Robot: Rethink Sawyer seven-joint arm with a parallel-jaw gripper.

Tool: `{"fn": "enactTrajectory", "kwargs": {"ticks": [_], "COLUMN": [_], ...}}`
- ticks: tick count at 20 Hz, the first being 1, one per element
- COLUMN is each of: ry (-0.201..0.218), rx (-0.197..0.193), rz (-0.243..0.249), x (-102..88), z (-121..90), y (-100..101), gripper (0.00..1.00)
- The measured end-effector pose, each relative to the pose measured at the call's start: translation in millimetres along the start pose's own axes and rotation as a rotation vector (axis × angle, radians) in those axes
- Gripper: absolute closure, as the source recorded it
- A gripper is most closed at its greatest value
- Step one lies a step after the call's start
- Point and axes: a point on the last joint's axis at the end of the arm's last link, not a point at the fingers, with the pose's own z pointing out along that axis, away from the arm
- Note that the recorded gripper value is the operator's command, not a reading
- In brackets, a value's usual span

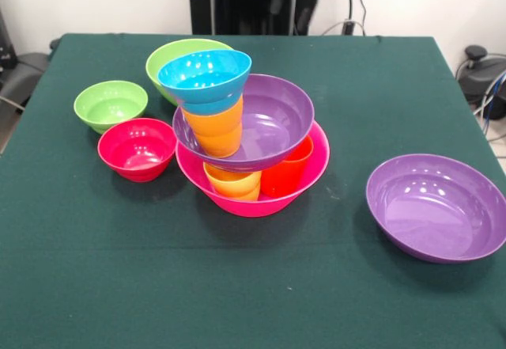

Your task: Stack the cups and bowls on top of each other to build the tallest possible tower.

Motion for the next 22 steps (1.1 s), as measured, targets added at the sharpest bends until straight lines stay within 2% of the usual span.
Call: {"fn": "enactTrajectory", "kwargs": {"ticks": [1, 3, 4, 5, 9, 10, 13, 17, 22], "ry": [0.002, -0.005, -0.009, -0.018, -0.037, -0.049, -0.063, -0.091, -0.13], "rx": [0.005, 0.027, 0.031, 0.04, 0.061, 0.072, 0.084, 0.083, 0.056], "rz": [-0.006, -0.051, -0.064, -0.097, -0.177, -0.221, -0.274, -0.346, -0.418], "x": [0.7, 2.4, 2.6, 3.4, 7.9, 9.9, 12.8, 13.7, 9.9], "z": [2.8, 14.2, 16.2, 20.2, 25.4, 27.1, 29.2, 34.5, 41.9], "y": [-5.2, -25.7, -29.1, -35.6, -45.3, -50.3, -54.9, -59.2, -59.2], "gripper": [0.0, 0.0, 0.0, 0.0, 0.0, 0.0, 0.0, 0.0, 0.0]}}
